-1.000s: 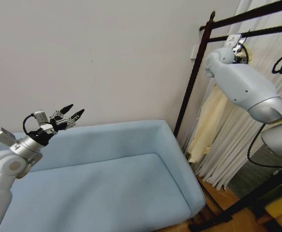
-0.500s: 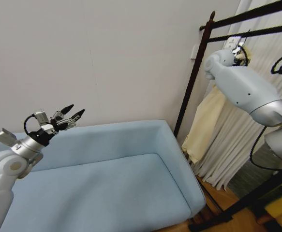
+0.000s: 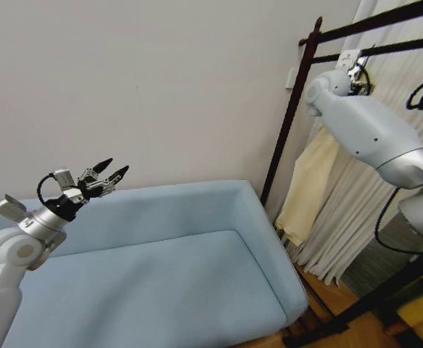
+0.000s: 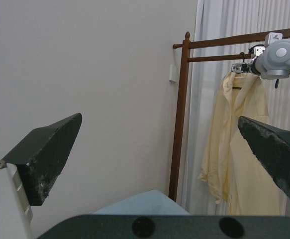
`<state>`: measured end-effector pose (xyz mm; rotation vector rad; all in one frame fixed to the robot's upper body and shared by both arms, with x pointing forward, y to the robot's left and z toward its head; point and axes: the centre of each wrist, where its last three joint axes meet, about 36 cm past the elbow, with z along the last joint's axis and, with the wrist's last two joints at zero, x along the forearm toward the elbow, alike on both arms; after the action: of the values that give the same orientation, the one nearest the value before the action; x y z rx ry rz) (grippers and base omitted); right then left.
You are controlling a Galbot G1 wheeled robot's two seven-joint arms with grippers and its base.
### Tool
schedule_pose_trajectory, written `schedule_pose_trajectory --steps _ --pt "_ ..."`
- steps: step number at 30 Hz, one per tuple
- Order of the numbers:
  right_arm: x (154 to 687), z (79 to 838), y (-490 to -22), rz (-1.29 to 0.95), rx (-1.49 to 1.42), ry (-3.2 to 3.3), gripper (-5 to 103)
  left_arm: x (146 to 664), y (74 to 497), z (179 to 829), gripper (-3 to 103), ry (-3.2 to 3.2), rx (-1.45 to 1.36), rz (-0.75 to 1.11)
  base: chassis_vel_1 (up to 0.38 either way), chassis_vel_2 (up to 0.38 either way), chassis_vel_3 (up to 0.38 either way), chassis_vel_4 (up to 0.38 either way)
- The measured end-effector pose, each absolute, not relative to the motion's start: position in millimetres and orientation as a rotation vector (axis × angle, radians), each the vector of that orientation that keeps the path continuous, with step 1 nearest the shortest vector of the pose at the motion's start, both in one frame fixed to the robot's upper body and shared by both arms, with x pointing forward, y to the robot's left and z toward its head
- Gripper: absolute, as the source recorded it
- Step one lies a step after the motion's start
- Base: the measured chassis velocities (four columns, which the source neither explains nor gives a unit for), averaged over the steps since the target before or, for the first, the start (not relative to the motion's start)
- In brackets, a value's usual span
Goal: Pick up the clothes from the sofa and hang them on the clothes hanger.
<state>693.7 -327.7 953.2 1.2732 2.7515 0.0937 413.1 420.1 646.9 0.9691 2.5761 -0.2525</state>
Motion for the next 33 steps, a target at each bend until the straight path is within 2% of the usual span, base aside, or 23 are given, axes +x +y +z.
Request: schedule_pose_trajectory --steps 16,22,29,33 --pt "684 982 -313 0.041 1.277 2.715 100 415 422 645 100 2.574 0.964 -0.266 0.0 0.0 0.0 0.0" --pt "665 981 -302 -0.012 1.238 2.705 100 415 422 641 100 2.572 0.956 -0.278 0.0 0.0 0.0 0.0" --pt "615 968 -276 -0.043 0.904 2.809 100 412 416 628 100 2.585 0.951 -0.292 0.0 0.0 0.0 0.0" --pt "593 949 -279 -0.063 0.648 2.897 100 409 415 623 100 2.596 0.943 -0.294 0.0 0.0 0.0 0.0"
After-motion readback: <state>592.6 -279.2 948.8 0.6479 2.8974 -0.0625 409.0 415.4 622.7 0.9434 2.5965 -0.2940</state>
